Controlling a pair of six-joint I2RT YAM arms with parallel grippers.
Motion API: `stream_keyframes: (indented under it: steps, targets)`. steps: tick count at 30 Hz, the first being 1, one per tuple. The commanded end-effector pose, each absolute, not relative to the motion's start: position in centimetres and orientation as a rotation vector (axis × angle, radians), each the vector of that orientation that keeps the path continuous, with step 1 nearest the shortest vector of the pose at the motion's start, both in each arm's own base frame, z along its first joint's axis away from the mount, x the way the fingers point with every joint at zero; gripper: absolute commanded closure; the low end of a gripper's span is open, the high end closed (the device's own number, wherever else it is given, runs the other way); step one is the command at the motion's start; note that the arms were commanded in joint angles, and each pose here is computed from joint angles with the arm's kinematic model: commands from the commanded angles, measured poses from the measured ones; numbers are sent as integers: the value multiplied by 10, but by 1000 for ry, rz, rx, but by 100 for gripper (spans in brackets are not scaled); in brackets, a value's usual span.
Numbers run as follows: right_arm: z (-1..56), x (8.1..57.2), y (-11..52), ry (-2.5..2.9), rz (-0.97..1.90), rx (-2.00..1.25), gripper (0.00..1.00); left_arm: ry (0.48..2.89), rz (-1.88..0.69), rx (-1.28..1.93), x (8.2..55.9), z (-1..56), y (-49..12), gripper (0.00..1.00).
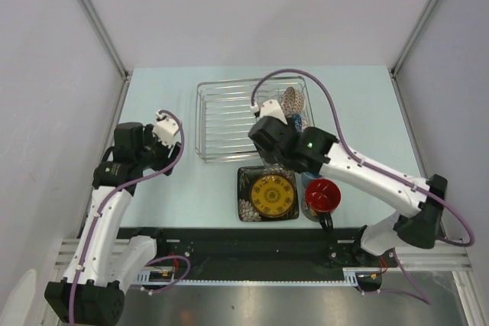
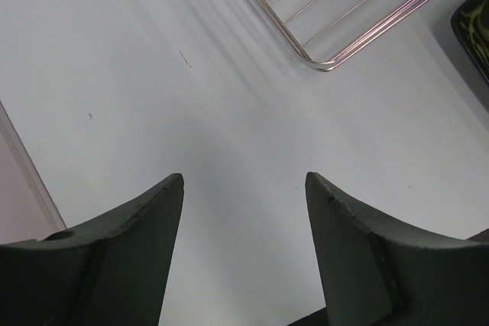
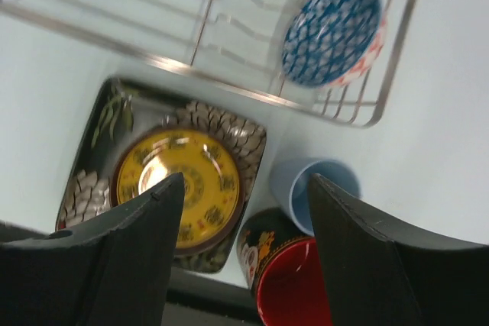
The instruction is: Load the mixed dishes into the dish rack
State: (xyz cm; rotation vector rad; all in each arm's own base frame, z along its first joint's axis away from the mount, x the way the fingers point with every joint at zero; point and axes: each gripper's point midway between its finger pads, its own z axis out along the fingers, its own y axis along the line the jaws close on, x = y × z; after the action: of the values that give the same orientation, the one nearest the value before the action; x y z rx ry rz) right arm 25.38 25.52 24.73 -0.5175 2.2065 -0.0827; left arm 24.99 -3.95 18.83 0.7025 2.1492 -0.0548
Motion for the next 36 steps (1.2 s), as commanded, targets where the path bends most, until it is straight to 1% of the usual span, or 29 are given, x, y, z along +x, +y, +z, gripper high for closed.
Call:
stream_keyframes:
  steps: [1,10,17,21,26,34,36]
  targets:
    - [184,232,261,2371,81,-551,30,2065,-98,740,256,214,-51,29]
    - [135,216,272,2477,76,-593,28,2054,-79,762,261,218,-53,29]
    - [90,210,262,2559,26,-557,26,2058,-66,770,258,213,-51,29]
    - [64,204,246,2614,-29,-497,24,2049,-61,779,256,216,-51,29]
    - [50,201,237,2650,-26,-426,23,2055,-58,788,258,214,-50,29]
    - [45,204,220,2735,94,-312,21,2061,-59,787,259,212,-51,29]
    - [42,202,218,2747,81,-316,21,2063,-57,790,258,211,-50,29]
